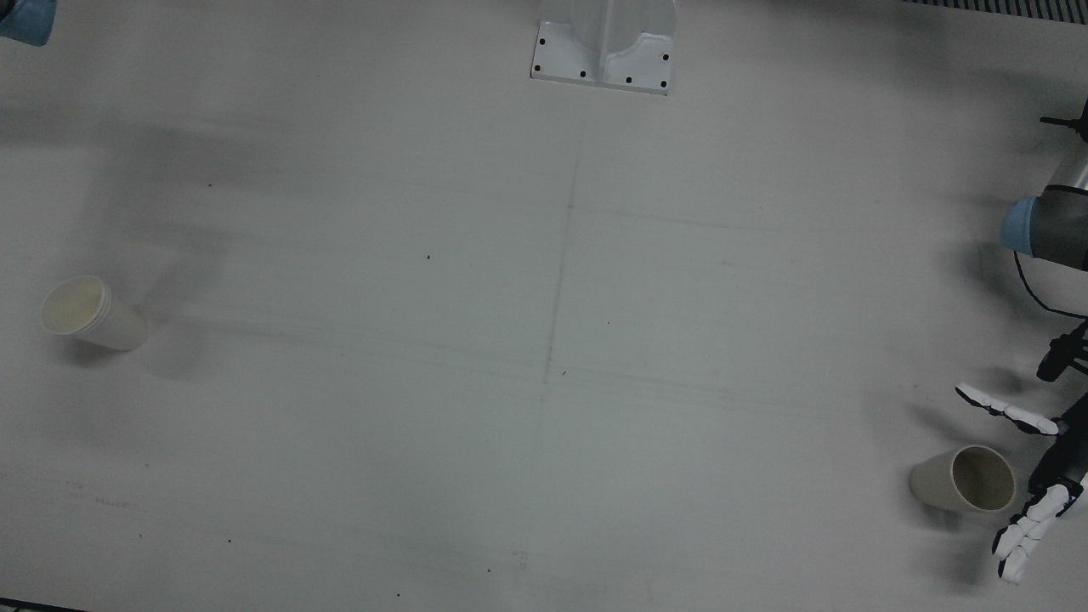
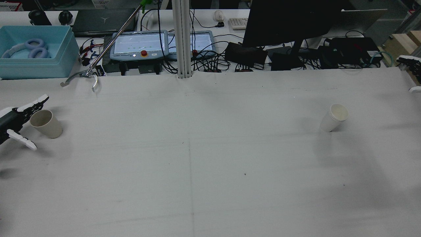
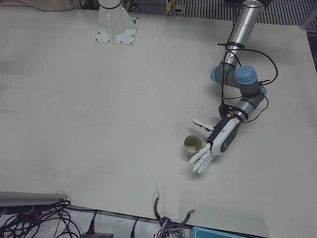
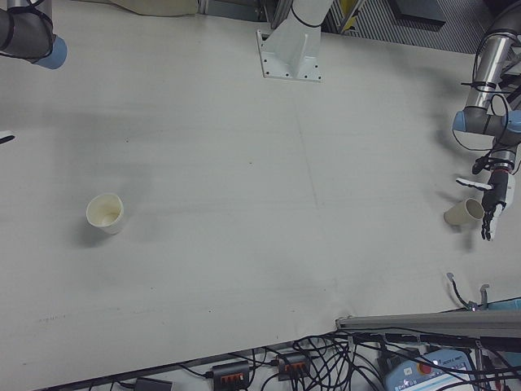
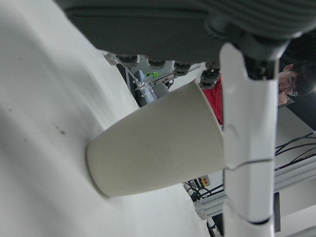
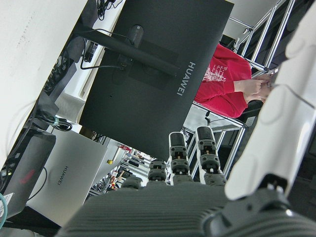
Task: Pour water
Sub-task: 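Move the left hand toward the beige paper cup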
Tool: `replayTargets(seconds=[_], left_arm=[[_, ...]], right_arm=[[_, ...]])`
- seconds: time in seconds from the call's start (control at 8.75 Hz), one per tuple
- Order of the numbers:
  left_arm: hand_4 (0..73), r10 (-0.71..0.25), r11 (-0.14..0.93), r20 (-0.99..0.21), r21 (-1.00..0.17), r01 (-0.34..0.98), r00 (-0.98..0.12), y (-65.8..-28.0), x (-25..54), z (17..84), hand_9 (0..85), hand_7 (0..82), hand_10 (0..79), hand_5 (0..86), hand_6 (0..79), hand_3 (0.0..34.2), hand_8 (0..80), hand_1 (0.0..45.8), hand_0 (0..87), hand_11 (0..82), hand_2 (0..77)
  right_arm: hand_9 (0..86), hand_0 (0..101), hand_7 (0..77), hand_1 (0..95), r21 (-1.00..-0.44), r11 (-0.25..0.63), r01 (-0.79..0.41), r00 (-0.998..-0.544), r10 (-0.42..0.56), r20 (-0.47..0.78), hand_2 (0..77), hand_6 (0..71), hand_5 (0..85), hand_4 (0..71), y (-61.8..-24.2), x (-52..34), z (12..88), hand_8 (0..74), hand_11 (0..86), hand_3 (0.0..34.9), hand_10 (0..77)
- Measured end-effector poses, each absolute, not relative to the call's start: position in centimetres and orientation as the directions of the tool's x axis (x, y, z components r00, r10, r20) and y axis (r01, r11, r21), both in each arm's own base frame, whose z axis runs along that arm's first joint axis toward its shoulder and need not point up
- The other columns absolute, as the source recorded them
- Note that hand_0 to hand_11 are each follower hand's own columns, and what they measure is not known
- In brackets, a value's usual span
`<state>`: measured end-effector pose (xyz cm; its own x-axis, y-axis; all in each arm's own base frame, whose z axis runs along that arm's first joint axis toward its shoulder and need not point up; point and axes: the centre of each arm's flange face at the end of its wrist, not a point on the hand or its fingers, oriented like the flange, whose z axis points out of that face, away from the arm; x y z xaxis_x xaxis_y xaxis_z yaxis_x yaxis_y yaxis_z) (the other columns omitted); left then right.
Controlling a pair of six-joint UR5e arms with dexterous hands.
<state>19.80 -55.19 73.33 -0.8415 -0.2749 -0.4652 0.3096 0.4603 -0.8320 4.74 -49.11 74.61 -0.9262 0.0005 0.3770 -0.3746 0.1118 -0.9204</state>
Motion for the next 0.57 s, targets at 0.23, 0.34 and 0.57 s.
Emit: replayTargets(seconds=[0.23, 0.34, 0.57], left_arm=[[15.8, -0.272, 0.435, -0.469, -0.839, 0.327, -0.84, -55.49, 19.89, 73.47, 0.5, 6.0, 0.5, 0.0, 0.5, 4.0, 0.5, 17.5, 66.1, 1.6, 0.5], [15.8, -0.271, 0.424, -0.47, -0.842, 0.334, -0.84, -55.72, 19.98, 73.49, 0.5, 6.0, 0.5, 0.0, 0.5, 4.0, 0.5, 17.5, 66.1, 1.6, 0.5], [16.9, -0.275, 0.405, -0.475, -0.846, 0.347, -0.836, -56.25, 20.28, 73.32, 0.5, 6.0, 0.5, 0.5, 1.6, 4.0, 0.5, 15.8, 64.7, 1.1, 0.5]], right_arm=[[7.6, 51, 21.3, 9.8, -0.921, 0.112, -0.373, -0.927, 0.0, 0.375, 0.5, 14.7, 17.5, 20.2, -49.11, 4.75, 74.6, 6.5, 0.5, 0.0, 0.5], [7.6, 51, 21.3, 9.8, -0.921, 0.111, -0.372, -0.927, -0.001, 0.375, 0.5, 14.7, 17.5, 20.2, -49.1, 4.78, 74.61, 6.5, 0.5, 0.0, 0.5], [7.6, 51, 21.3, 10.4, -0.922, 0.112, -0.37, -0.928, -0.001, 0.372, 0.5, 14.7, 17.5, 20.2, -49.11, 4.82, 74.58, 6.5, 0.5, 0.0, 0.5]])
